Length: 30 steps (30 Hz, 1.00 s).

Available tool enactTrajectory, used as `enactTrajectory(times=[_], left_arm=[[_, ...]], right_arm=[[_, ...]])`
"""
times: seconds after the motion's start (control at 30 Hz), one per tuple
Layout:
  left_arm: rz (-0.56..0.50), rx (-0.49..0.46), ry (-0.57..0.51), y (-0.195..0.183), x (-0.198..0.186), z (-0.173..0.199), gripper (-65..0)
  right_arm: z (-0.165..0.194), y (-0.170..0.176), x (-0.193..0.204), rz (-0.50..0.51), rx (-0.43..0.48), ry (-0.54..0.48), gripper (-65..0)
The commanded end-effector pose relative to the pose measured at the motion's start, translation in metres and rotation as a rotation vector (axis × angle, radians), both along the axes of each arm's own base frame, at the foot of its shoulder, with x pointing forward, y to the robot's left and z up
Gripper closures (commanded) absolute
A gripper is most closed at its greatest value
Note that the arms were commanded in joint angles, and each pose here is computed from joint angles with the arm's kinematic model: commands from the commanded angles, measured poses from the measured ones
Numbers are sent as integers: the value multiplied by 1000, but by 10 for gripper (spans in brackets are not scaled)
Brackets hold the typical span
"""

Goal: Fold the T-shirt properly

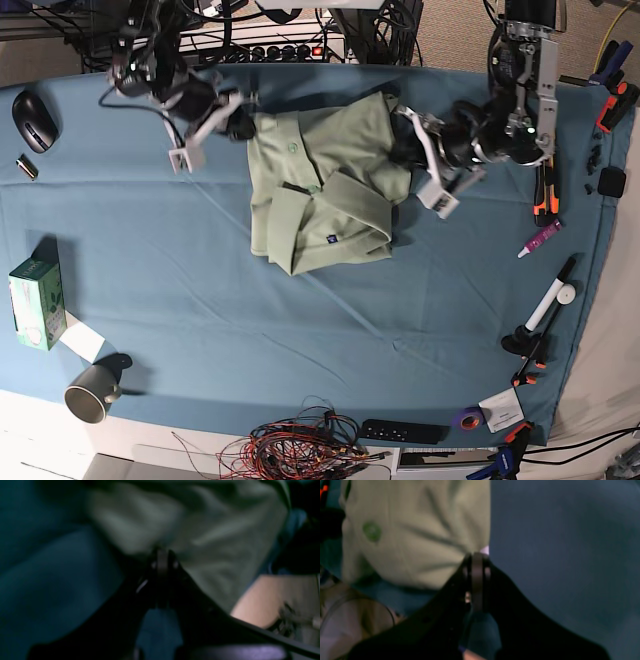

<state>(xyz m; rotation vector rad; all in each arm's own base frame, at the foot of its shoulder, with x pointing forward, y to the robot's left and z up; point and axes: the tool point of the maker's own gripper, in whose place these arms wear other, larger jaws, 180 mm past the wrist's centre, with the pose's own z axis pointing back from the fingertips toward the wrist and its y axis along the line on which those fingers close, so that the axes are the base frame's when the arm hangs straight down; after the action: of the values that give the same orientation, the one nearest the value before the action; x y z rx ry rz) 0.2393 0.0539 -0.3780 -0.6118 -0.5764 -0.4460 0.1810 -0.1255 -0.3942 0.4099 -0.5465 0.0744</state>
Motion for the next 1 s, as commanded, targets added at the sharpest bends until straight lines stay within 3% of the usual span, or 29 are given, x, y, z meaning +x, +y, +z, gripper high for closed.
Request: enactTrajectory(times=[0.0,0.17,0.3,0.53,0.63,0.8,0.97], left_arm=[[28,-16,-55,6,12,15,0],[150,-15,-128,44,28,37,0],[211,19,-142,76,18,44,0],[274,113,-5,126,-43,18,0],[316,90,54,137,-71,13,0],[266,61,179,128,-122,-3,0],[246,38,349,114,-174,-28,0]], right_arm=[[11,-1,0,13,-17,-28,0],[45,-3,-7,49,-106,-115,0],[60,-11,-20,54,-190,-136,0],[65,-81,-55,-1,-383,-56,0],[70,-112,-70,-33,-460,-20,0],[75,-119,-86,-45,-429,8,0],[53,-119,-102,-50,-389,87,0]])
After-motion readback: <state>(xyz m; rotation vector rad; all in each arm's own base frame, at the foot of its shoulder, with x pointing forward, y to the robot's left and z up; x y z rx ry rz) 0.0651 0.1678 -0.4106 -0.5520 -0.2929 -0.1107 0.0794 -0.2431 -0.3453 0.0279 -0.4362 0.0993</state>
